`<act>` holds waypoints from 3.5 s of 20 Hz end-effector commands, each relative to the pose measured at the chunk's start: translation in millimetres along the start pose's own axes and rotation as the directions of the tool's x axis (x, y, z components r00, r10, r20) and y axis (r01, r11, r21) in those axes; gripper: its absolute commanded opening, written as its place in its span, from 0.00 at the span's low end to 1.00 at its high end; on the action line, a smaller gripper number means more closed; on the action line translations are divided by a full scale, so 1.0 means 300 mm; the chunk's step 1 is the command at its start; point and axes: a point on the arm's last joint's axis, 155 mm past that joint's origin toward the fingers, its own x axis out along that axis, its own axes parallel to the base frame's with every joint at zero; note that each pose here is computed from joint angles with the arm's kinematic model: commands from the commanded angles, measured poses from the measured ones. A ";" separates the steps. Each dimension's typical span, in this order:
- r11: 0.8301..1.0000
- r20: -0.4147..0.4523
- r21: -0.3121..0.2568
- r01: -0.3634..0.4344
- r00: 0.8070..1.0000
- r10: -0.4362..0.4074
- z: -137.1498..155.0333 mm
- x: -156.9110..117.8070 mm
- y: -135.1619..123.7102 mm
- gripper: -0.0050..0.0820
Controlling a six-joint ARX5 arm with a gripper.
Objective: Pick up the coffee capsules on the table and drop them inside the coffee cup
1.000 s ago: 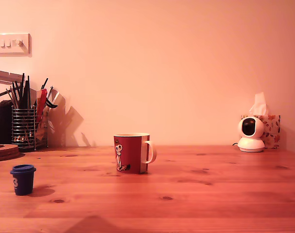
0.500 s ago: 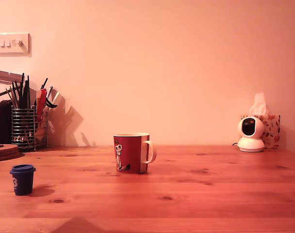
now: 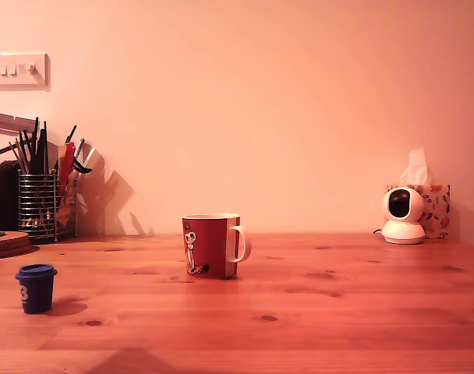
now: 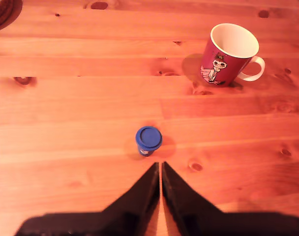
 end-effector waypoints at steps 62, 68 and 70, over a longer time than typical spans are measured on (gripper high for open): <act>0.951 0.015 0.299 0.072 0.997 -0.080 -0.259 0.440 -0.001 0.73; 0.952 0.036 0.297 0.070 0.996 -0.085 -0.272 0.505 0.004 0.73; 0.955 0.043 0.290 0.069 0.995 -0.085 -0.275 0.525 0.007 0.73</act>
